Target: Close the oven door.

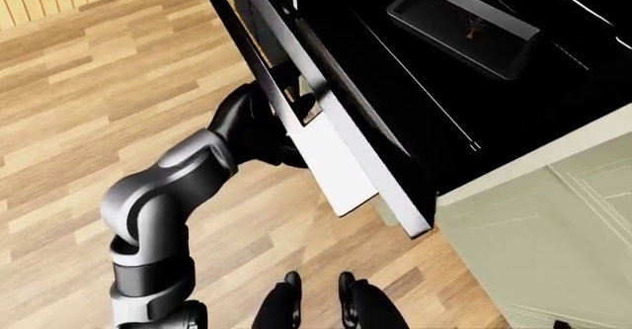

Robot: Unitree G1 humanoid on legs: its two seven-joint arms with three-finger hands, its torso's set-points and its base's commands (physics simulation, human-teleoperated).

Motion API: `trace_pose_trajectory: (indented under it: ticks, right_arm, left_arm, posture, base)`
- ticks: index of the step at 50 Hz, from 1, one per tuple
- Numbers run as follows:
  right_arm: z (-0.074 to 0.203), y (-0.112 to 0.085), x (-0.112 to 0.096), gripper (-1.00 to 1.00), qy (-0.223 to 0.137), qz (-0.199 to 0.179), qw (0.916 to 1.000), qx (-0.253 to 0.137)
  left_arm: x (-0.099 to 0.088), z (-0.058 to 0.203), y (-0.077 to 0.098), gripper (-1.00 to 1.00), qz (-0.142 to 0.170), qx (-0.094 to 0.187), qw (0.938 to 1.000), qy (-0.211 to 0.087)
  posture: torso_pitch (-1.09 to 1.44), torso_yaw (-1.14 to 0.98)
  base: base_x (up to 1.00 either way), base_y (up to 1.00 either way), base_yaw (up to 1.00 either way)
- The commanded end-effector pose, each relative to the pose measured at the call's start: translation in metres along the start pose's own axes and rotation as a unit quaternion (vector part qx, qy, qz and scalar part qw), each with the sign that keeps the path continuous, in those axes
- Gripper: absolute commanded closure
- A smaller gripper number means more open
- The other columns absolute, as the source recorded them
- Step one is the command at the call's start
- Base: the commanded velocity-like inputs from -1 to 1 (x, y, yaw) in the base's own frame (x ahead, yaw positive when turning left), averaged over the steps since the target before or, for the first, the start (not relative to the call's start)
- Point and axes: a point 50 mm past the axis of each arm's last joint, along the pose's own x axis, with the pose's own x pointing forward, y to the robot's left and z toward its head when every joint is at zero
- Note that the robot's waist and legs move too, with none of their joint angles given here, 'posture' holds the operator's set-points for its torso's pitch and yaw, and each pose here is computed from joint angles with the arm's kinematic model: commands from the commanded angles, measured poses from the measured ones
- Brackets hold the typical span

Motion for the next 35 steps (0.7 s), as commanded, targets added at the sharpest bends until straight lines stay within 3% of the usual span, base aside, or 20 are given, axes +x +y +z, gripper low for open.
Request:
trace_pose_trajectory:
  ticks: [1, 21, 35]
  right_arm:
    - [0.001, -0.008, -0.006, -1.0, -0.005, -0.014, 0.9999, -0.006]
    - [0.001, -0.008, -0.006, -1.0, -0.007, -0.014, 0.9999, -0.002]
    - [0.002, -0.008, -0.006, -1.0, -0.009, -0.014, 0.9999, 0.001]
  left_arm:
    - [0.0, 0.016, -0.012, -1.0, -0.017, 0.02, 0.9991, -0.032]
    - [0.045, 0.029, -0.072, -1.0, -0.049, 0.066, 0.996, -0.035]
    - [0.077, 0.031, -0.12, -1.0, -0.045, 0.08, 0.9939, -0.062]
  posture:
    - [0.49, 0.0]
    - [0.49, 0.0]
    - [0.49, 0.0]
  base:
    - [0.0, 0.0, 0.0]
    - [0.0, 0.0, 0.0]
    - [0.0, 0.0, 0.0]
